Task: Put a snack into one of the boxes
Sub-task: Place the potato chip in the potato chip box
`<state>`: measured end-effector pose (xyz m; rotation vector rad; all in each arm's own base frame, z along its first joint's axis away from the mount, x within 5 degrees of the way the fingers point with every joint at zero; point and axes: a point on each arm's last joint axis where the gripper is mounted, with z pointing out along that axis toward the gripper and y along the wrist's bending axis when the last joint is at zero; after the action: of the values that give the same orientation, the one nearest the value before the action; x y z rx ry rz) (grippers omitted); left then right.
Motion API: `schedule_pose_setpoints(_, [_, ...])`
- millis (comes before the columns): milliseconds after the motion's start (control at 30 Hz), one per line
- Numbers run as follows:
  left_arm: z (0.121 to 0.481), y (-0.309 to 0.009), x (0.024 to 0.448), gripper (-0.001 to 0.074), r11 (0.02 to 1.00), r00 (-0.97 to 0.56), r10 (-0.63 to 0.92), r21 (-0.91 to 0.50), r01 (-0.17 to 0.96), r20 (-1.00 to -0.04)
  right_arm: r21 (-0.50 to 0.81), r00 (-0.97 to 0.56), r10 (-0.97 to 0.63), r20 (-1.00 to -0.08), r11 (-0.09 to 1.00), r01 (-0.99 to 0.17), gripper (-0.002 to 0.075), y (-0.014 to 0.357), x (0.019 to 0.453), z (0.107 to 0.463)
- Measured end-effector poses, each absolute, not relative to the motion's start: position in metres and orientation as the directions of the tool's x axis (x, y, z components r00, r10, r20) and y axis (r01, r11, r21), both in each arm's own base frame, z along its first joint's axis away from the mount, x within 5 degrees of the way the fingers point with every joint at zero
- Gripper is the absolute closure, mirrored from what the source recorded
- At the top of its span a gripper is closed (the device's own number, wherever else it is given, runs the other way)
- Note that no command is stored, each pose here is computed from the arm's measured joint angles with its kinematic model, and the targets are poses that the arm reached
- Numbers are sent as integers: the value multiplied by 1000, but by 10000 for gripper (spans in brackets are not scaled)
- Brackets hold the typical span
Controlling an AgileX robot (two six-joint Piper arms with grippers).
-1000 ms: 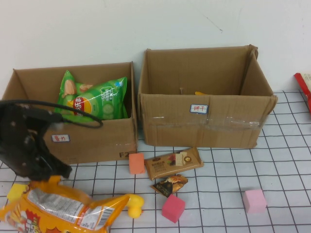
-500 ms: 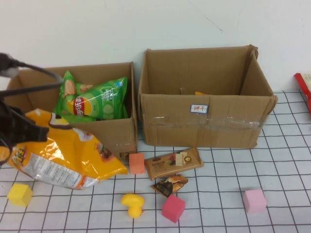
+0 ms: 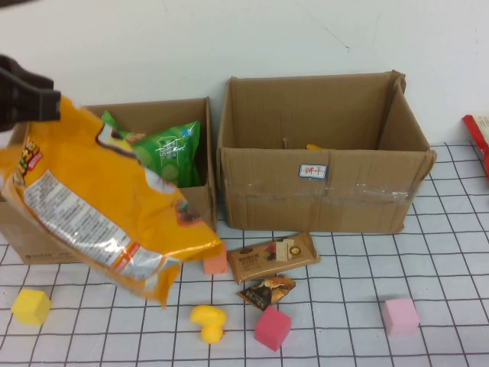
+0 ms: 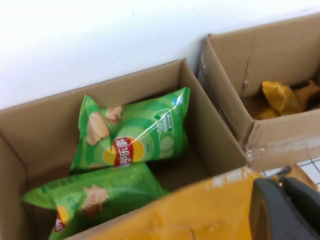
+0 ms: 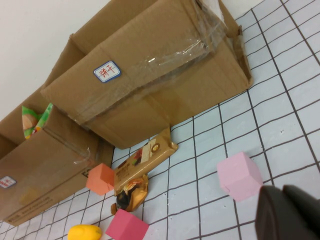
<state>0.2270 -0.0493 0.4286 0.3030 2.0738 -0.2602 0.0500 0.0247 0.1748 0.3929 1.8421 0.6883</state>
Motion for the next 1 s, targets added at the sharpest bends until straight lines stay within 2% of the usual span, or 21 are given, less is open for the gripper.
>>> schedule_pose_setpoints(267, [422, -52, 236, 736, 932, -536, 178, -32, 360, -825, 624, -366, 566, -739, 779, -57, 727, 25, 50, 175])
schedule_pose_setpoints(633, [425, -52, 246, 736, 938, -475, 170, -7, 348, -863, 624, -366, 566, -739, 779, -57, 727, 25, 50, 175])
schedule_pose_setpoints(867, [413, -50, 245, 734, 925, -551, 262, 43, 378, -793, 624, -366, 566, -739, 779, -57, 727, 25, 50, 175])
schedule_pose_setpoints(933, [409, -48, 242, 710, 921, -582, 301, 70, 384, -755, 624, -366, 566, -739, 779, -57, 727, 25, 50, 175])
schedule_pose_setpoints(1000, [405, -45, 240, 640, 915, -617, 340, 99, 390, -710, 624, -366, 566, -739, 779, -57, 727, 25, 50, 175])
